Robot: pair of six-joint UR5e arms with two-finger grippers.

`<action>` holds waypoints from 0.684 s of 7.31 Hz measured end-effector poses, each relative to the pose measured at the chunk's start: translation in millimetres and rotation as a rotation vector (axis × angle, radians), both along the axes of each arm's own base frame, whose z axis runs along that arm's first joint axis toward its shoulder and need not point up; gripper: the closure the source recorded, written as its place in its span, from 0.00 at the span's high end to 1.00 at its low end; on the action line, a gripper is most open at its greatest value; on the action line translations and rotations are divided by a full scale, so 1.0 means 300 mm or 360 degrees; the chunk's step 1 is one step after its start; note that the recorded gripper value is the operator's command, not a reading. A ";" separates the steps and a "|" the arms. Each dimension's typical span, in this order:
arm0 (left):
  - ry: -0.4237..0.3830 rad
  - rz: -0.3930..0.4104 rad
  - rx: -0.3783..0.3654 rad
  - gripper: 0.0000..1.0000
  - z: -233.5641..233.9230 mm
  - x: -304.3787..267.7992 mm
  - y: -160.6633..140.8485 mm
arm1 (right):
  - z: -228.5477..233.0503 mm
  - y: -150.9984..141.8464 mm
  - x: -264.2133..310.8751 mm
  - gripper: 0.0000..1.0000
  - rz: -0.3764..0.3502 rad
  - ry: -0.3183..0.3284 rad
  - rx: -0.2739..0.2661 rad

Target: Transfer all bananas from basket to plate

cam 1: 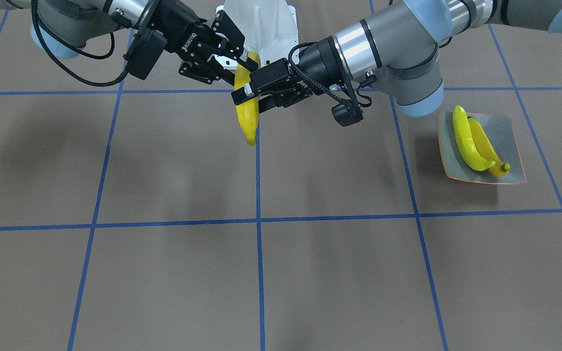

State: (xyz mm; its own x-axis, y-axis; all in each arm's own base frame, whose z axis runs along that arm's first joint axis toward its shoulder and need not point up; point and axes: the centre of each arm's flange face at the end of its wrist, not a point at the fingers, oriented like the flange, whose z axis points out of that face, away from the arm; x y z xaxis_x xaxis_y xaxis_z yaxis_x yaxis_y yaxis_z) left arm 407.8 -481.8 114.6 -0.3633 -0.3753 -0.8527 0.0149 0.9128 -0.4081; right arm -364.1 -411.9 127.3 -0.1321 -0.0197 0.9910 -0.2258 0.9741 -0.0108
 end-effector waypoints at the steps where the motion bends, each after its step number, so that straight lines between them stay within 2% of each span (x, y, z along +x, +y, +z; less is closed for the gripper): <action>1: 0.0012 -0.0004 -0.0006 0.48 -0.003 0.011 0.011 | -0.001 0.000 0.000 0.00 0.0000 -0.0001 0.0001; 2: 0.0019 -0.0007 -0.0009 0.00 -0.005 0.019 0.018 | 0.000 0.001 0.000 0.00 -0.0002 -0.0002 0.0002; 3: 0.0023 -0.0008 -0.0010 0.00 -0.006 0.022 0.021 | 0.001 0.001 0.001 0.05 -0.0004 -0.0001 0.0001; 4: 0.0022 -0.0009 -0.0011 0.00 -0.005 0.023 0.021 | 0.002 0.002 0.001 0.99 -0.0007 0.0000 0.0002; 5: 0.0021 -0.0010 -0.0009 0.00 -0.003 0.023 0.023 | 0.003 0.003 0.003 1.00 -0.0009 -0.0001 0.0005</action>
